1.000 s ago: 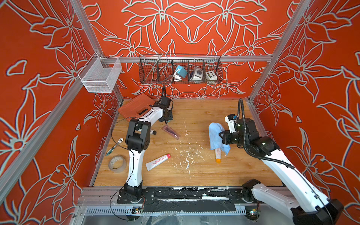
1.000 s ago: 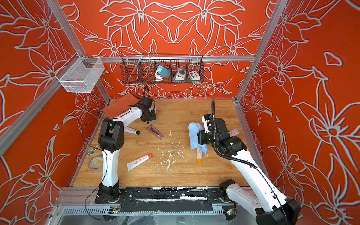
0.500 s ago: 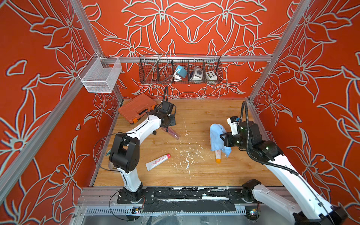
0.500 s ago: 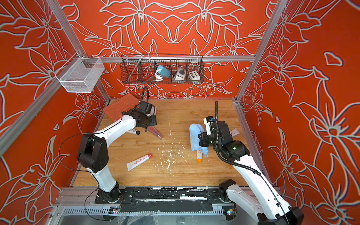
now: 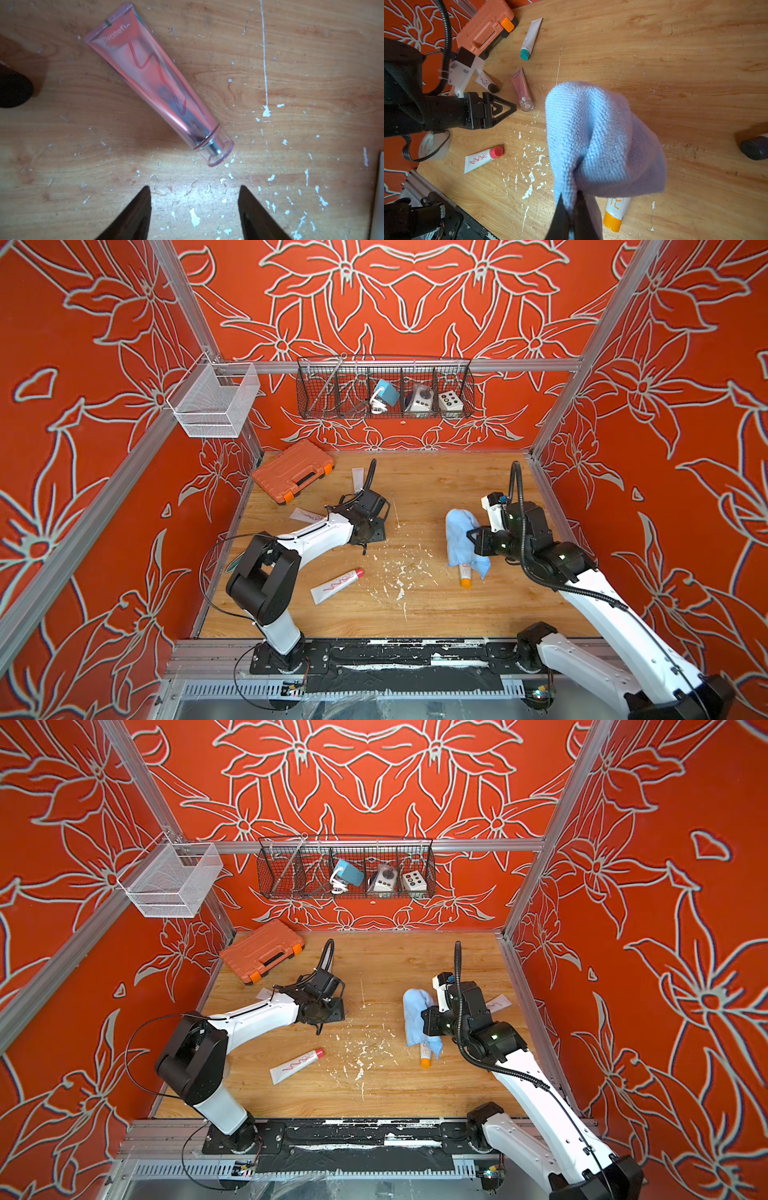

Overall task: Wipe the surface of the toothpaste tube
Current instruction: Move the toothpaste to the center of the board, then wipe the dirt from the toothpaste tube.

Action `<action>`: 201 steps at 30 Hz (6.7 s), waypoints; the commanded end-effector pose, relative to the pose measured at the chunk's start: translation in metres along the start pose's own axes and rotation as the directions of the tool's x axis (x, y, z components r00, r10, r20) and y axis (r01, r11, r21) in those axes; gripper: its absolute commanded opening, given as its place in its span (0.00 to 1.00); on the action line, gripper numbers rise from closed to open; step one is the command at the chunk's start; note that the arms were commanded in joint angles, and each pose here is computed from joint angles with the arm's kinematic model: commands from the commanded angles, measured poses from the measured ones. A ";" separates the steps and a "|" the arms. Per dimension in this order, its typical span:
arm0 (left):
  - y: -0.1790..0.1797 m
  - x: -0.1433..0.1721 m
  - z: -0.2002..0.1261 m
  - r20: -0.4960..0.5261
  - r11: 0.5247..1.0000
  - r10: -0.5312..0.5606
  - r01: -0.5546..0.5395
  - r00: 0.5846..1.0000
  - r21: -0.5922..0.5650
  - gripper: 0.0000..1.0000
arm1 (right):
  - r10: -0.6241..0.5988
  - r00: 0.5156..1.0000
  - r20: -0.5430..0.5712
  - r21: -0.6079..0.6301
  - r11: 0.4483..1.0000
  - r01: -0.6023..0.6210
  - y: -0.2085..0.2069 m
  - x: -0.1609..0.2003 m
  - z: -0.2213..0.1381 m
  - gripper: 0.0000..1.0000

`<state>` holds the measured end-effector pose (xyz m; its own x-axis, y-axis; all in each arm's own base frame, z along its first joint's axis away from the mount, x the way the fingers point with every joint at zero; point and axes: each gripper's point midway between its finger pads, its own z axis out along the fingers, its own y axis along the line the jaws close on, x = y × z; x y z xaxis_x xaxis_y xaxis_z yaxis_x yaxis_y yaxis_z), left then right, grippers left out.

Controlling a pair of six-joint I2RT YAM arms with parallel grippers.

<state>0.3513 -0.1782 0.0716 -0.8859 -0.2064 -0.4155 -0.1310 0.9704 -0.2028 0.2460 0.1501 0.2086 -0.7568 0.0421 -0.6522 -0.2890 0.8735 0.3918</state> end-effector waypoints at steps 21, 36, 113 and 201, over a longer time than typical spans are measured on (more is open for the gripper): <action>-0.012 -0.010 0.030 -0.003 0.994 -0.047 0.047 0.999 -0.094 0.67 | 0.010 1.000 -0.007 0.002 1.000 -0.010 -0.006 0.004 0.014 0.00; -0.017 0.005 0.047 -0.054 0.994 -0.016 0.010 0.998 -0.105 0.56 | 0.013 1.000 -0.012 0.006 1.000 -0.013 -0.009 0.007 0.016 0.00; -0.092 0.046 0.014 0.032 0.842 0.490 -0.483 0.871 0.240 0.47 | 0.037 0.999 -0.008 0.011 0.999 -0.037 -0.011 0.005 0.016 0.00; -0.077 0.042 0.036 0.181 0.730 0.580 -0.606 0.794 0.317 0.29 | 0.024 0.988 -0.151 -0.109 0.993 -0.041 0.014 -0.048 0.207 0.00</action>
<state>0.3395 -0.2655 0.0305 -0.7120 0.3775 -0.5920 0.5685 0.8048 -0.1706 0.4011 0.2504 0.1142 -0.8405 0.0073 -0.5418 -0.2970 0.8301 0.4720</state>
